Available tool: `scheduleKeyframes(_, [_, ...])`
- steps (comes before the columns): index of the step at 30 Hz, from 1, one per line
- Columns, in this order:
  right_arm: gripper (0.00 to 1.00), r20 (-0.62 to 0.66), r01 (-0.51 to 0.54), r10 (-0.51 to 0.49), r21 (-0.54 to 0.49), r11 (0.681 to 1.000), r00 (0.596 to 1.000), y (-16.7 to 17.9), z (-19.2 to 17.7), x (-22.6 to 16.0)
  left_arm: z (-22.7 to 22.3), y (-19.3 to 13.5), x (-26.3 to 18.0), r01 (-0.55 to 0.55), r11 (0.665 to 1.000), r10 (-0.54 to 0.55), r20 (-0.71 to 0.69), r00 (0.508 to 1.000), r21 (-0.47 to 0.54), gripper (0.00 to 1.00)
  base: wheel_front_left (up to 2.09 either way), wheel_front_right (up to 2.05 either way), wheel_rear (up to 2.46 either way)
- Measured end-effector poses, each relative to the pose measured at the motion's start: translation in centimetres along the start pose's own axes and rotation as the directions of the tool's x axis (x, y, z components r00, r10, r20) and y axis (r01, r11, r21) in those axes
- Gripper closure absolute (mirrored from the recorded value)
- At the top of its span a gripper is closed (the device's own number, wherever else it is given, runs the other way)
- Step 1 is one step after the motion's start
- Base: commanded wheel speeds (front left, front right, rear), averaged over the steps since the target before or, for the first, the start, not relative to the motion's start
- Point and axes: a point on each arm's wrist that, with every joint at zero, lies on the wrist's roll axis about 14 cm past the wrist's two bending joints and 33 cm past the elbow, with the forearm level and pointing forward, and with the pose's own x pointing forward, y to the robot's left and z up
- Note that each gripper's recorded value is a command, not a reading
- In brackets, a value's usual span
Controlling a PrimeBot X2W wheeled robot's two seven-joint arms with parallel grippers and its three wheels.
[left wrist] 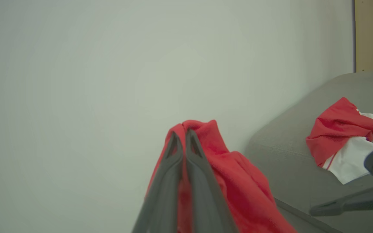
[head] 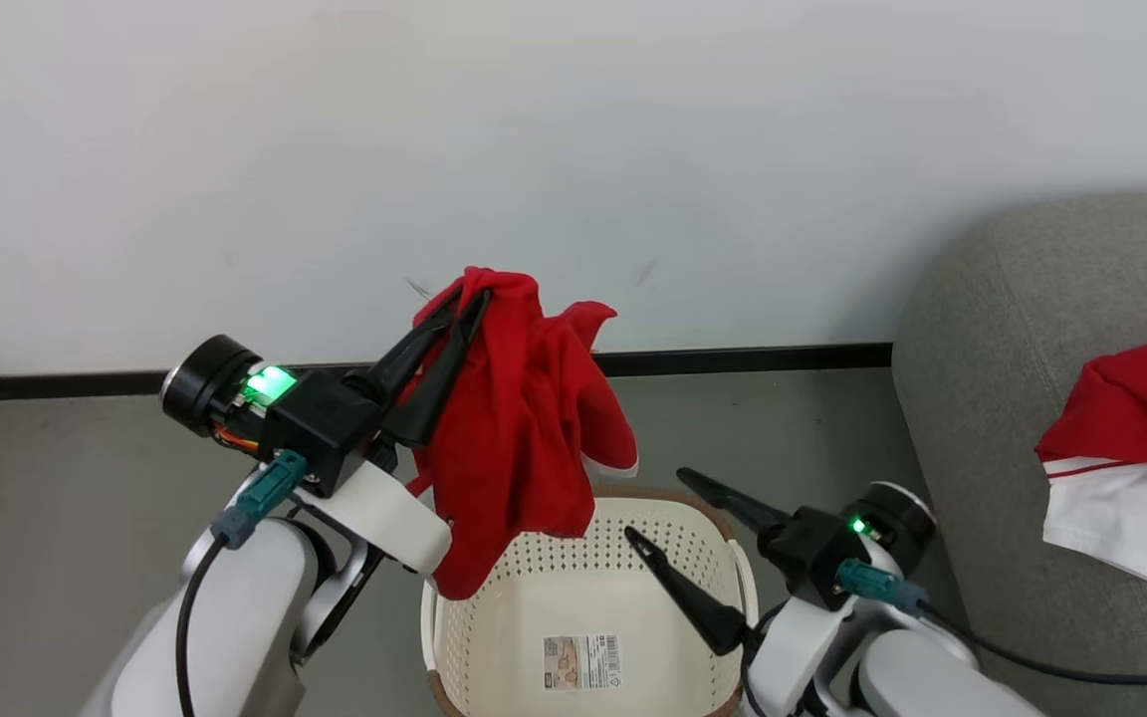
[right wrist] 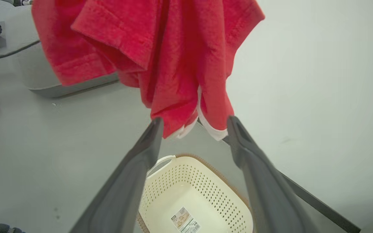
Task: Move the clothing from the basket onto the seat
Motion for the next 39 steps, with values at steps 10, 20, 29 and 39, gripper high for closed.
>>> scheduleKeyframes(10, [0.00,0.014,-0.104,0.104,0.038,0.994,0.995,4.6,0.9,0.5,2.5,-1.9,-0.9,0.038,0.999,-0.038,0.019,0.999,0.005,1.00,0.00,0.00,0.00])
scheduleKeyframes(20, [0.00,0.041,-0.157,0.154,0.071,0.985,0.987,7.2,2.1,2.1,3.8,-3.1,-1.5,0.057,0.998,-0.057,0.016,0.998,0.008,1.00,0.00,0.00,0.00])
scheduleKeyframes(29, [0.00,0.029,-0.156,0.155,0.027,0.987,0.987,6.7,2.3,3.2,4.5,-3.3,-2.2,0.055,0.998,-0.055,0.010,0.998,0.001,1.00,0.00,0.00,0.00])
scheduleKeyframes(39, [1.00,0.028,-0.142,0.142,0.004,0.990,0.989,5.9,2.4,4.1,4.2,-3.2,-2.7,0.041,0.999,-0.041,-0.013,0.999,-0.023,1.00,0.00,0.00,0.00])
